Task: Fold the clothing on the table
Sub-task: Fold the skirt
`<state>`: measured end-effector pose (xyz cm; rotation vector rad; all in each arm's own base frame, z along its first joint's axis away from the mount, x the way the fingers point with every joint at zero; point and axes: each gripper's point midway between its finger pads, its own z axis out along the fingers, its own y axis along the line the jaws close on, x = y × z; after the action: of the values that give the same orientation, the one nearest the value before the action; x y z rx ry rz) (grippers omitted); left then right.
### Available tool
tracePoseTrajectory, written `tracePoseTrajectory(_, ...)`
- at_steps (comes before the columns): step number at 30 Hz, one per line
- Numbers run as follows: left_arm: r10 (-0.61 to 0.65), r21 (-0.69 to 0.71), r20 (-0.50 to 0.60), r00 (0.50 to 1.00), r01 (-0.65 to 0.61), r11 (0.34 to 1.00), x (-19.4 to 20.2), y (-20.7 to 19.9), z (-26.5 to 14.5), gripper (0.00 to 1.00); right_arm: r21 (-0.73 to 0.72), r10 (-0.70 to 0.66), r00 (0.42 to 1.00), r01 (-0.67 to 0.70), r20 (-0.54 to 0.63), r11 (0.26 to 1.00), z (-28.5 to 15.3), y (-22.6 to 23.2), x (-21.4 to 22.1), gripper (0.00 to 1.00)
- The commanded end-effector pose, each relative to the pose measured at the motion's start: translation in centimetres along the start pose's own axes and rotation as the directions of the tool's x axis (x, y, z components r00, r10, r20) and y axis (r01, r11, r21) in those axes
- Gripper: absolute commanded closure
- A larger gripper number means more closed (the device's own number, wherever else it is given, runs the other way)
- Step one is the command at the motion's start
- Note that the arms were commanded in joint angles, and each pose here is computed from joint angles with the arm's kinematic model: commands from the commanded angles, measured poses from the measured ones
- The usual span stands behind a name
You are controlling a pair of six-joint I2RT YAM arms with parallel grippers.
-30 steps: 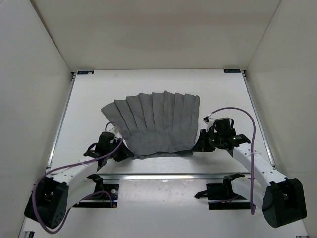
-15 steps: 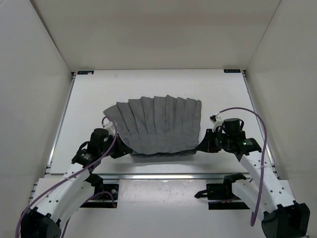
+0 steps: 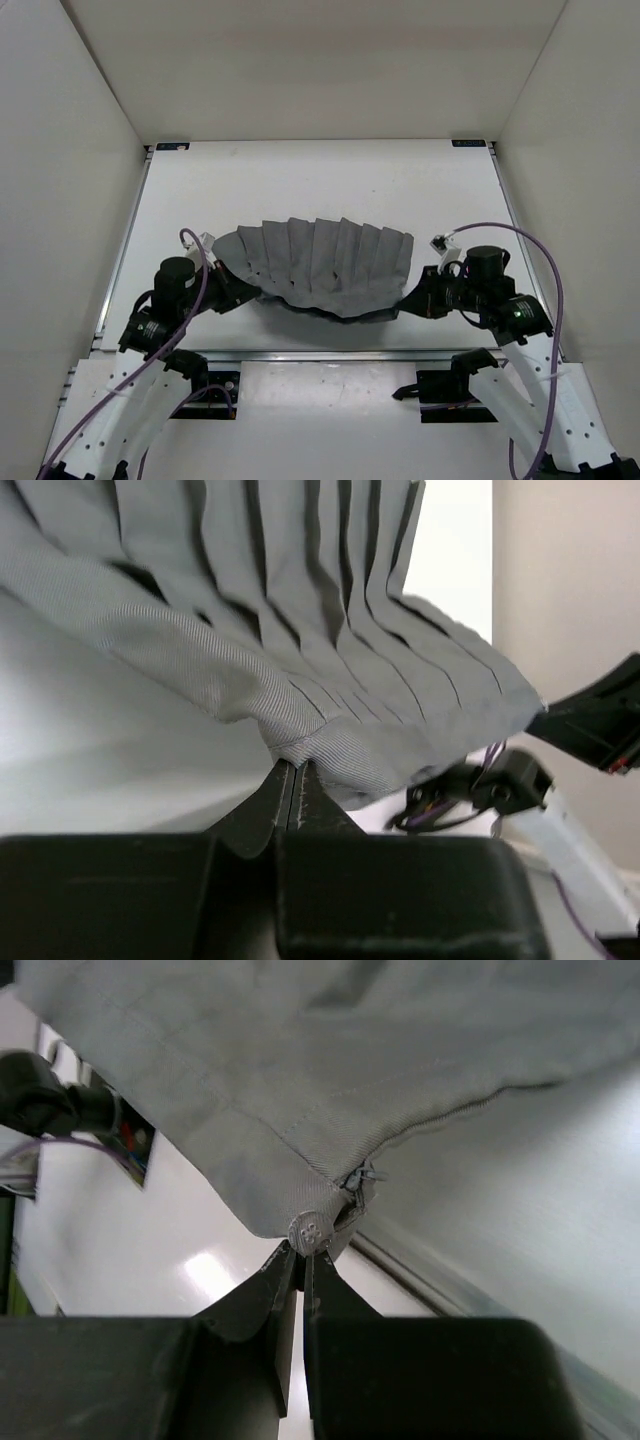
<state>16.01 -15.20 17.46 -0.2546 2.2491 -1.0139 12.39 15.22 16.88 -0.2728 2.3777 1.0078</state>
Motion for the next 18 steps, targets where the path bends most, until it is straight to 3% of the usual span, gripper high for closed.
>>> tracePoseTrajectory(1, -0.038, 0.020, 0.065, 0.997, 0.037, 0.999, -3.0, -0.5, 1.3, 1.00, -0.056, -0.028, 0.990, 0.036, 0.139, 0.998, 0.0, 1.1, -5.6, 1.00)
tracePoseTrajectory(4, -0.084, 0.031, 0.076, 0.994, 0.081, 0.996, -6.1, 0.6, 4.5, 1.00, -0.123, 0.034, 0.943, 0.007, 0.331, 0.992, -0.2, -0.2, -12.9, 1.00)
tracePoseTrajectory(7, -0.099, -0.023, 0.202, 0.974, 0.106, 0.994, -11.3, 2.7, 6.5, 1.00, -0.145, 0.173, 0.894, -0.122, 0.413, 0.982, 0.6, -4.3, -17.1, 1.00)
tracePoseTrajectory(9, -0.167, -0.016, 0.197, 0.966, 0.173, 0.985, -13.3, 4.6, 9.2, 1.00, -0.156, 0.207, 0.839, -0.148, 0.503, 0.977, 0.6, -6.0, -21.2, 1.00)
tracePoseTrajectory(10, -0.215, -0.032, 0.172, 0.961, 0.223, 0.974, -13.5, 6.1, 10.3, 1.00, -0.131, 0.223, 0.834, -0.181, 0.505, 0.975, 1.8, -7.7, -22.3, 1.00)
tracePoseTrajectory(14, -0.228, -0.020, 0.130, 0.965, 0.232, 0.972, -14.8, 7.1, 14.5, 1.00, -0.091, 0.209, 0.894, -0.188, 0.396, 0.978, 7.2, -9.7, -24.8, 1.00)
tracePoseTrajectory(18, -0.243, 0.005, 0.108, 0.964, 0.243, 0.970, -16.6, 7.1, 17.5, 0.79, -0.090, 0.213, 0.901, -0.193, 0.379, 0.977, 11.0, -11.2, -26.3, 1.00)
